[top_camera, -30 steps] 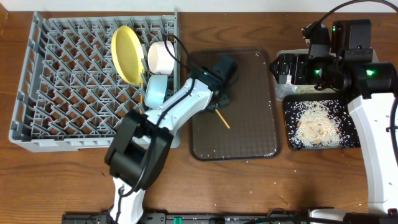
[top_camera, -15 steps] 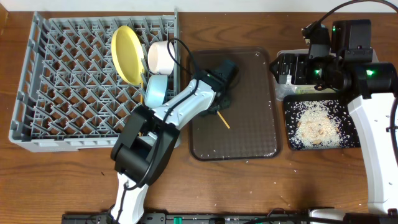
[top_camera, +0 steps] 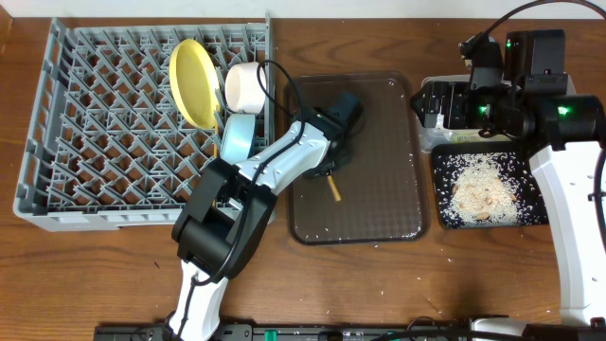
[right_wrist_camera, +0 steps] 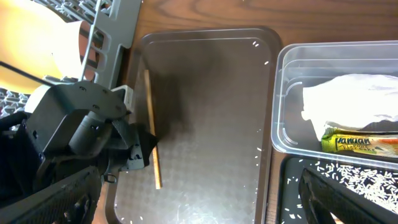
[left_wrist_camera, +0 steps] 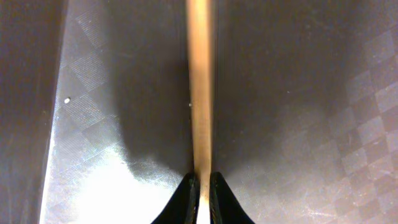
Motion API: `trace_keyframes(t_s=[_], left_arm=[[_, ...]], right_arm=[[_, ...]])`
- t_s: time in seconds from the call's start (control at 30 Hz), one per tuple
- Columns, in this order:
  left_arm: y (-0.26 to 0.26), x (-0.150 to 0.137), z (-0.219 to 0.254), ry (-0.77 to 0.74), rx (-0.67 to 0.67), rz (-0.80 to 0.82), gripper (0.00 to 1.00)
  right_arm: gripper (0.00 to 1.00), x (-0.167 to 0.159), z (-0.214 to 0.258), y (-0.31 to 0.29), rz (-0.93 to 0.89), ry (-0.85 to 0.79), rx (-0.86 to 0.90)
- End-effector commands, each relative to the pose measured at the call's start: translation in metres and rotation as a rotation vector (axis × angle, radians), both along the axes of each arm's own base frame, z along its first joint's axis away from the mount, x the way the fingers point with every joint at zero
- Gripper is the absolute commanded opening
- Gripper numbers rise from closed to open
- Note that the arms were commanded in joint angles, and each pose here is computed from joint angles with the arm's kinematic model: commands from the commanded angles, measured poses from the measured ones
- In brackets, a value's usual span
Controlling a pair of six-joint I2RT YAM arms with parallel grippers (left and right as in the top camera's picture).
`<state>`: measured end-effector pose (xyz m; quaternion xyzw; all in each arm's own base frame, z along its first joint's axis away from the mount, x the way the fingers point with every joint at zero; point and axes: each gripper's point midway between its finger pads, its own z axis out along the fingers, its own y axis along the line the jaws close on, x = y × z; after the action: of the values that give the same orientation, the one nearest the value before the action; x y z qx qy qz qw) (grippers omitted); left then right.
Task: Sort waste into correct bins and load items into the dishwasher
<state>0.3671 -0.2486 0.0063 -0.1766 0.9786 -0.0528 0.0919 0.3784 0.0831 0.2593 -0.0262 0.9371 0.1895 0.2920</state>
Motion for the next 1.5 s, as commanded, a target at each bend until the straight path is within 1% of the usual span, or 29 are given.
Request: trace_keyframes(t_s=[0.0, 0.2, 0.3, 0.47, 0.73, 0.8, 0.87, 0.97, 1.07, 1.13, 1.23, 1.3, 1.33, 1.4, 1.47], left_arm=[[0.002, -0.004, -0.007, 0.015, 0.015, 0.000, 0.08], [-0.003, -0.005, -0.004, 0.022, -0.011, -0.006, 0.07], [-0.012, -0.002, 0.008, 0.011, -0.051, -0.058, 0.07], [-0.019, 0.003, 0.041, -0.061, -0.082, -0.173, 0.07], [-0.012, 0.001, 0.098, -0.173, -0.067, -0.340, 0.07], [-0.005, -0.001, 0.112, -0.196, -0.051, -0.393, 0.07], [0.009, -0.003, 0.124, -0.207, -0.019, -0.404, 0.07], [0.043, -0.006, 0.145, -0.219, 0.051, -0.372, 0.07], [0.064, -0.008, 0.162, -0.230, 0.063, -0.353, 0.08], [0.067, -0.008, 0.166, -0.240, 0.059, -0.345, 0.08], [0.062, -0.007, 0.163, -0.239, 0.042, -0.307, 0.17], [0.052, -0.005, 0.158, -0.239, 0.025, -0.292, 0.25], [0.042, -0.003, 0.154, -0.243, 0.010, -0.307, 0.27], [0.022, 0.000, 0.146, -0.254, -0.020, -0.339, 0.34], [0.004, 0.004, 0.135, -0.263, -0.041, -0.367, 0.36]], right_arm=[[0.99, 0.001, -0.002, 0.000, -0.002, 0.006, -0.002], [0.99, 0.001, -0.002, 0.000, -0.002, 0.006, -0.002], [0.99, 0.001, -0.002, 0.000, -0.002, 0.006, -0.002], [0.99, 0.001, -0.002, 0.000, -0.002, 0.006, -0.002], [0.99, 0.001, -0.002, 0.000, -0.001, 0.006, -0.002], [0.99, 0.001, -0.002, 0.000, -0.002, 0.006, -0.002], [0.99, 0.001, -0.002, 0.000, -0.002, 0.006, -0.002], [0.99, 0.001, -0.002, 0.000, -0.002, 0.006, -0.002], [0.99, 0.001, -0.002, 0.000, -0.001, 0.006, -0.002], [0.99, 0.001, -0.002, 0.000, -0.001, 0.006, -0.002], [0.99, 0.001, -0.002, 0.000, -0.002, 0.006, -0.002], [0.99, 0.001, -0.002, 0.000, -0.001, 0.006, -0.002], [0.99, 0.001, -0.002, 0.000, -0.001, 0.006, -0.002], [0.99, 0.001, -0.002, 0.000, -0.002, 0.006, -0.002], [0.99, 0.001, -0.002, 0.000, -0.002, 0.006, -0.002]])
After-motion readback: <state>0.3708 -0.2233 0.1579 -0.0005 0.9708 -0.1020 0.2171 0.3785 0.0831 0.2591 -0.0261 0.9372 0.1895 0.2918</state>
